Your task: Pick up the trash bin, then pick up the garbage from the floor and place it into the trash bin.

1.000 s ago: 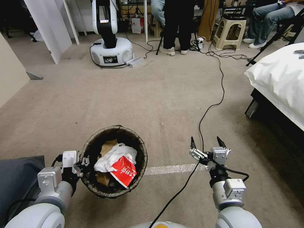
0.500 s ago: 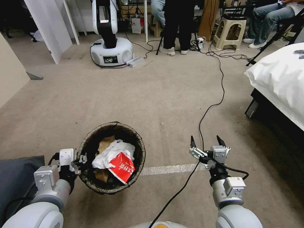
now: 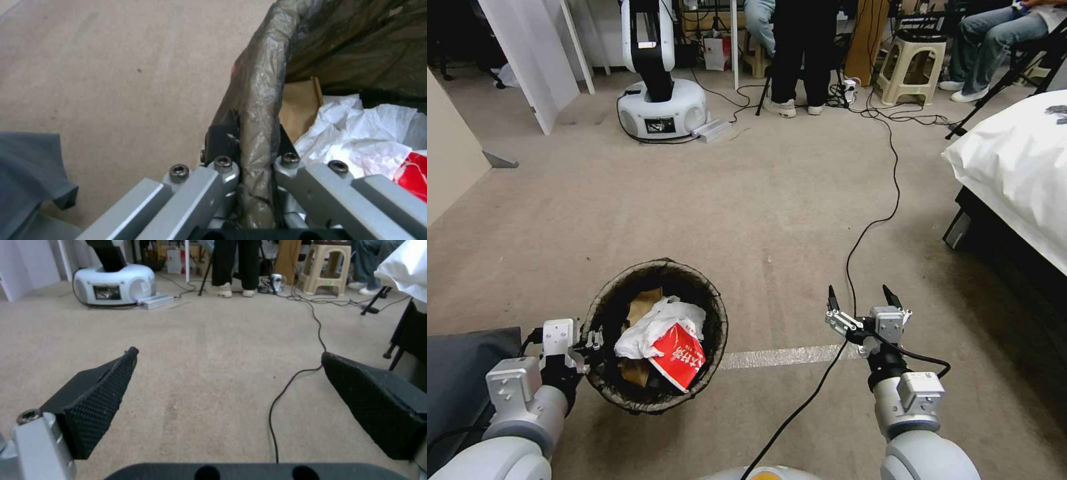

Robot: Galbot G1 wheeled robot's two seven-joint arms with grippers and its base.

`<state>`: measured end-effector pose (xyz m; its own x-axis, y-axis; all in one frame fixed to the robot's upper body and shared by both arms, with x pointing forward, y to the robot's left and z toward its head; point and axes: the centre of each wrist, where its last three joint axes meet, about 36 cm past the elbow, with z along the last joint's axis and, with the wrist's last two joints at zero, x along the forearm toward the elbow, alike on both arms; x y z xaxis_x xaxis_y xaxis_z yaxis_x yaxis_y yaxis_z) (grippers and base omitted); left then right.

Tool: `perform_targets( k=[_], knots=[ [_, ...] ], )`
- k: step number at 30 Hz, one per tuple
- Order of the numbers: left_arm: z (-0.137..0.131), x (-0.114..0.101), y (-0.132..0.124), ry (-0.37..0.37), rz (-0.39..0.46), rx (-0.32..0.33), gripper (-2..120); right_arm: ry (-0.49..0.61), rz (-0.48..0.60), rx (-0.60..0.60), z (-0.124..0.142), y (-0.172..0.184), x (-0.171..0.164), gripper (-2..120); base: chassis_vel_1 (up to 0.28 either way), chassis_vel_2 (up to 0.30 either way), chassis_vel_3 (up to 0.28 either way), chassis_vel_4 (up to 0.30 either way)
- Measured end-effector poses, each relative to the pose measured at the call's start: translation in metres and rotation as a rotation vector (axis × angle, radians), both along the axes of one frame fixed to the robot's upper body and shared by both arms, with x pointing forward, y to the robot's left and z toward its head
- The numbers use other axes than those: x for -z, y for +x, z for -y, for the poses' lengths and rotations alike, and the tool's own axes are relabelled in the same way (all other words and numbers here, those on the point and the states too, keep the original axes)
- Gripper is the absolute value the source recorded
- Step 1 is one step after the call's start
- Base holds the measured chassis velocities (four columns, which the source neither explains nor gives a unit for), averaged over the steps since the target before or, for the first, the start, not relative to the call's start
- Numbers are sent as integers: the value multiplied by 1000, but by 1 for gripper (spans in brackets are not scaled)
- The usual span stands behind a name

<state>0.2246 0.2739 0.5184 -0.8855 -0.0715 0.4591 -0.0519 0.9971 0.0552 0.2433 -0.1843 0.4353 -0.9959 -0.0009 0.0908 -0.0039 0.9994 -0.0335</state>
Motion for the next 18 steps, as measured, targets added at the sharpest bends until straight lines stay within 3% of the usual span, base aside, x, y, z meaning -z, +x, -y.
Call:
perform_targets(
  k=[3,8,13,18],
  knots=[
    [-1,-1,6,-20,-29,-38,2,2,-2,-4,0,1,1,100,0,0,0,0],
    [-2,1,3,-7,-12,-19,2,2,0,-5,1,2,1,100,0,0,0,0],
    [-3,6,8,-12,-49,-55,2,4,1,-7,1,4,0,100,0,0,0,0],
    [-2,-2,7,-14,-22,-61,2,4,0,-8,2,5,0,100,0,0,0,0]
  ],
)
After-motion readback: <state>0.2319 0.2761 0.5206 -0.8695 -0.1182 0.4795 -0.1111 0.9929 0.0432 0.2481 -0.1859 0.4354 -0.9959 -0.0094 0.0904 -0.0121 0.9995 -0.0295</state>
